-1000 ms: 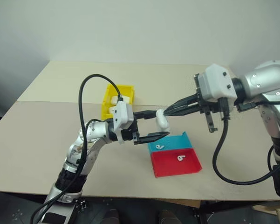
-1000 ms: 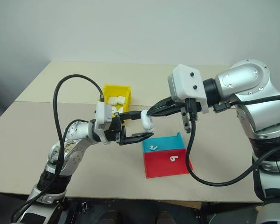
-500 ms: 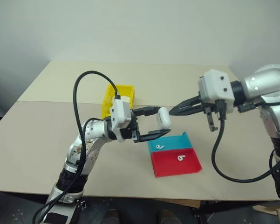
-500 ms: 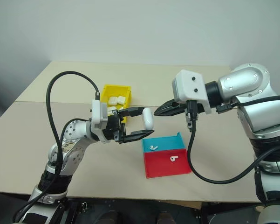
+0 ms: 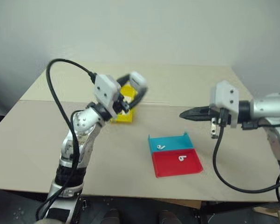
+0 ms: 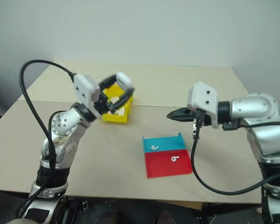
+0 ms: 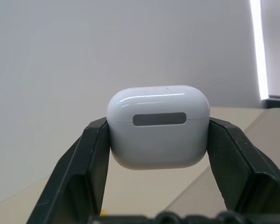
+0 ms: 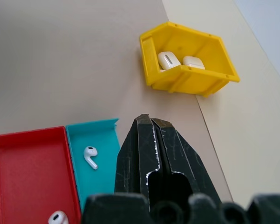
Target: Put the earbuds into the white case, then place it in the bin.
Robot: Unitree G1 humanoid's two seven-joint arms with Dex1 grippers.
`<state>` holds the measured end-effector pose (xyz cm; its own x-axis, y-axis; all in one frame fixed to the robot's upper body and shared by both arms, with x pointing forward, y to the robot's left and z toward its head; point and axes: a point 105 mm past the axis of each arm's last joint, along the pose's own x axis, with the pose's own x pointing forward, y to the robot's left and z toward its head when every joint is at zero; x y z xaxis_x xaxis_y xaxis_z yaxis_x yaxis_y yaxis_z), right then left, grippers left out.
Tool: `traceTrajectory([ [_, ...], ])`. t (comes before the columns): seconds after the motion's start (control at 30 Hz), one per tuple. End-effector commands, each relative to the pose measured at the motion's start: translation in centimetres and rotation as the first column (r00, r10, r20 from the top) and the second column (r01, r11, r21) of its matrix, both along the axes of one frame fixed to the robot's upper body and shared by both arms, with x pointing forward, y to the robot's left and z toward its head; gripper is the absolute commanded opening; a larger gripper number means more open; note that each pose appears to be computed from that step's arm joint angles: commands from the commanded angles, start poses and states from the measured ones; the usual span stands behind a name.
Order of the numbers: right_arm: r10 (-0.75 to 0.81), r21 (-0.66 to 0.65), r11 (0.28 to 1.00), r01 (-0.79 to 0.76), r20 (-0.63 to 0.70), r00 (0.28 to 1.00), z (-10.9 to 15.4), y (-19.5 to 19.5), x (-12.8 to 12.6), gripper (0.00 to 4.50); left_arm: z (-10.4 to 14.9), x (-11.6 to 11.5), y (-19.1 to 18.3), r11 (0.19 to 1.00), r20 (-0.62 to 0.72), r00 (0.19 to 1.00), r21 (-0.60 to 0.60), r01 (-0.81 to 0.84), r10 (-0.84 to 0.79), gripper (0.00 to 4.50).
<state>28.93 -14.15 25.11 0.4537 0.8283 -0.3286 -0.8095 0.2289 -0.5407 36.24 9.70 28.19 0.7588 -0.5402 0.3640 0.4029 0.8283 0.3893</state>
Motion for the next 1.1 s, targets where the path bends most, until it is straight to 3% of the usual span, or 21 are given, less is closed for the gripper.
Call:
traceTrajectory([
  [0.03, -0.042, 0.031, 0.999, 0.041, 0.04, 0.998, 0.4, 0.1, -0.5, 0.05, -0.7, 2.1, 2.2, 0.979, -0.018, 0.979, 0.02, -0.201, 0.202, 2.82],
  [0.23, -0.087, 0.038, 0.996, 0.087, 0.005, 0.996, -0.9, 0.3, -0.2, 0.05, -4.2, 5.6, 4.0, 0.917, -0.134, 0.908, 0.111, -0.384, 0.396, 2.82],
  [0.5, -0.114, 0.039, 0.993, 0.114, -0.012, 0.993, -1.3, 0.0, -0.1, 0.05, -5.6, 6.9, 3.1, 0.939, -0.173, 0.924, 0.095, -0.329, 0.341, 2.82],
  [0.67, -0.126, 0.043, 0.991, 0.126, -0.012, 0.992, -1.3, -0.1, -0.1, 0.0, -6.6, 7.6, 2.6, 0.948, -0.219, 0.923, 0.106, -0.3, 0.317, 4.46],
  [0.8, -0.13, 0.042, 0.991, 0.13, -0.013, 0.991, -1.4, -0.1, 0.0, 0.0, -6.5, 8.0, 2.1, 0.94, -0.179, 0.925, 0.126, -0.317, 0.336, 4.49],
  [0.87, -0.134, 0.038, 0.99, 0.134, -0.01, 0.991, -1.4, -0.1, 0.0, 0.0, -5.8, 7.6, 1.6, 0.949, -0.14, 0.942, 0.125, -0.288, 0.304, 4.49],
  [0.97, -0.139, 0.031, 0.99, 0.139, -0.003, 0.99, -1.4, -0.4, -0.1, 0.0, -4.7, 6.2, 1.2, 0.99, -0.163, 0.976, 0.006, -0.143, 0.142, 4.49],
  [1.1, -0.153, 0.002, 0.988, 0.153, -0.013, 0.988, -1.8, -1.5, -0.7, 0.0, -4.7, 2.1, 1.9, 0.988, -0.211, 0.966, -0.081, 0.135, -0.149, 4.49],
])
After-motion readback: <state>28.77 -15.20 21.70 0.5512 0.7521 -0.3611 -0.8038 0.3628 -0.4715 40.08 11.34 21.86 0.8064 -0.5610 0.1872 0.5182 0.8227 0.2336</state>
